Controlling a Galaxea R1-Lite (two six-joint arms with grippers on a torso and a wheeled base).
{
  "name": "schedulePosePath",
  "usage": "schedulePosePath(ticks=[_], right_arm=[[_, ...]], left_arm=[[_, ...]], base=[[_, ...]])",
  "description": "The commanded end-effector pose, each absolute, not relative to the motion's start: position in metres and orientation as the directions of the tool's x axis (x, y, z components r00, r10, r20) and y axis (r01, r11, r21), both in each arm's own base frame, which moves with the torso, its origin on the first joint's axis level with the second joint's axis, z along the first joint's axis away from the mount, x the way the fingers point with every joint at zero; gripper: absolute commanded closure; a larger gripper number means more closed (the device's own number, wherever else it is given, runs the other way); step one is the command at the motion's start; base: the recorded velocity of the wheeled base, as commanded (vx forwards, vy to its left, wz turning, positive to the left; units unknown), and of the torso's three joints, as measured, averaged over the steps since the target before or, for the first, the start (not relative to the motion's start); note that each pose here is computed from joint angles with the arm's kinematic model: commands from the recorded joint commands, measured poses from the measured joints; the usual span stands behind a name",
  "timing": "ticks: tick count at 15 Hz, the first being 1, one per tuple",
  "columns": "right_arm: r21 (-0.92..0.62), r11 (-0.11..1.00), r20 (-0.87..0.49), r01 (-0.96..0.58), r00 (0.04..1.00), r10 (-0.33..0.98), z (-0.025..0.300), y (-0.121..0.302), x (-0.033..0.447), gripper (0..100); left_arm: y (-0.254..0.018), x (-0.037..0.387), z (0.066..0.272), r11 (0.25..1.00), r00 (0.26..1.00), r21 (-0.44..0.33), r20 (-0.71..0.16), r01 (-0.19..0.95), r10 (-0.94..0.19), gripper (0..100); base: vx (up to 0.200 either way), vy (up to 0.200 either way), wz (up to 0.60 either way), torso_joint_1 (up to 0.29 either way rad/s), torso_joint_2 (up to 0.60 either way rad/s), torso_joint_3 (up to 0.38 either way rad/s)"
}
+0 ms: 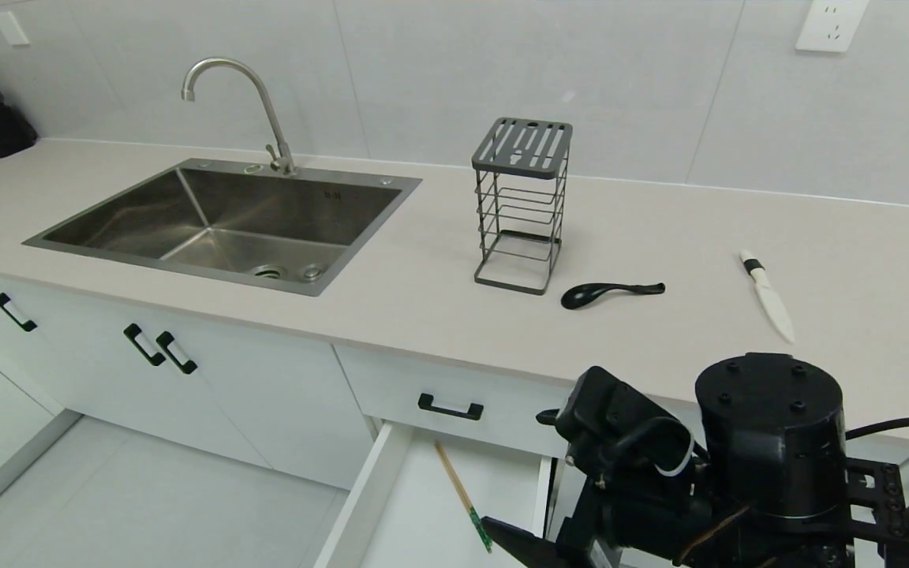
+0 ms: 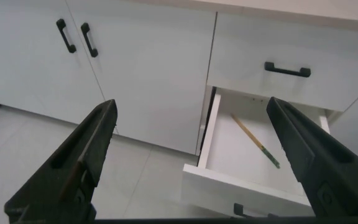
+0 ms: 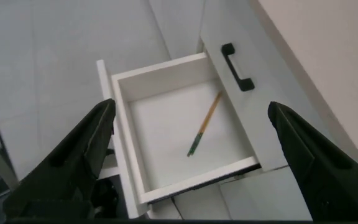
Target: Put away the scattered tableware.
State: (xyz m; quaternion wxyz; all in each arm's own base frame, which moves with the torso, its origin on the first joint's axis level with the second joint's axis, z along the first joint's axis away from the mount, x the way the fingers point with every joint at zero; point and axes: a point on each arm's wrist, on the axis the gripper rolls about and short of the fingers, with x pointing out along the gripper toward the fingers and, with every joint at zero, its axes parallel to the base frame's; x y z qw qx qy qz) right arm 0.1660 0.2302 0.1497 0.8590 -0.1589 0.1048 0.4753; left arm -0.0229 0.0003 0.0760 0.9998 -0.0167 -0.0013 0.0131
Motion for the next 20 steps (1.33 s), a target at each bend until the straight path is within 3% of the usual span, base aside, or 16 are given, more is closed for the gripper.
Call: schedulePosePath(ticks=[1, 3, 6, 13, 20], right_arm=[[-0.156, 0.483, -0.365, -0.862, 0.505, 0.782, 0.139, 0.226, 0.169, 0], [-0.122, 0.46, -0.398, -0.879, 0.468, 0.789, 0.127, 0.221, 0.18, 0], [-0.127, 0.492, -0.355, -0.862, 0.502, 0.789, 0.132, 0.226, 0.192, 0], [-0.143, 0.717, -0.381, -0.682, 0.707, 0.596, 0.125, 0.184, 0.235, 0], [-0.049, 0.816, -0.353, -0.576, 0.775, 0.525, 0.133, 0.158, 0.25, 0]], left_arm=[[0.0, -0.023, 0.076, 0.999, 1.0, -0.034, 0.002, -0.026, 0.026, 0], [0.0, -0.023, 0.076, 0.999, 1.0, -0.034, 0.002, -0.028, 0.028, 0], [0.0, -0.023, 0.076, 0.999, 1.0, -0.034, 0.002, -0.028, 0.028, 0], [0.0, -0.023, 0.076, 0.999, 1.0, -0.034, 0.002, -0.028, 0.028, 0], [0.0, -0.023, 0.076, 0.999, 1.0, -0.034, 0.002, -0.028, 0.028, 0]], base=[[0.0, 0.0, 0.0, 0.295, -0.55, -0.266], [0.0, 0.0, 0.0, 0.285, -0.57, -0.266], [0.0, 0.0, 0.0, 0.206, -0.41, -0.194], [0.0, 0.0, 0.0, 0.017, -0.03, -0.015], [0.0, 0.0, 0.0, 0.0, 0.0, 0.0]])
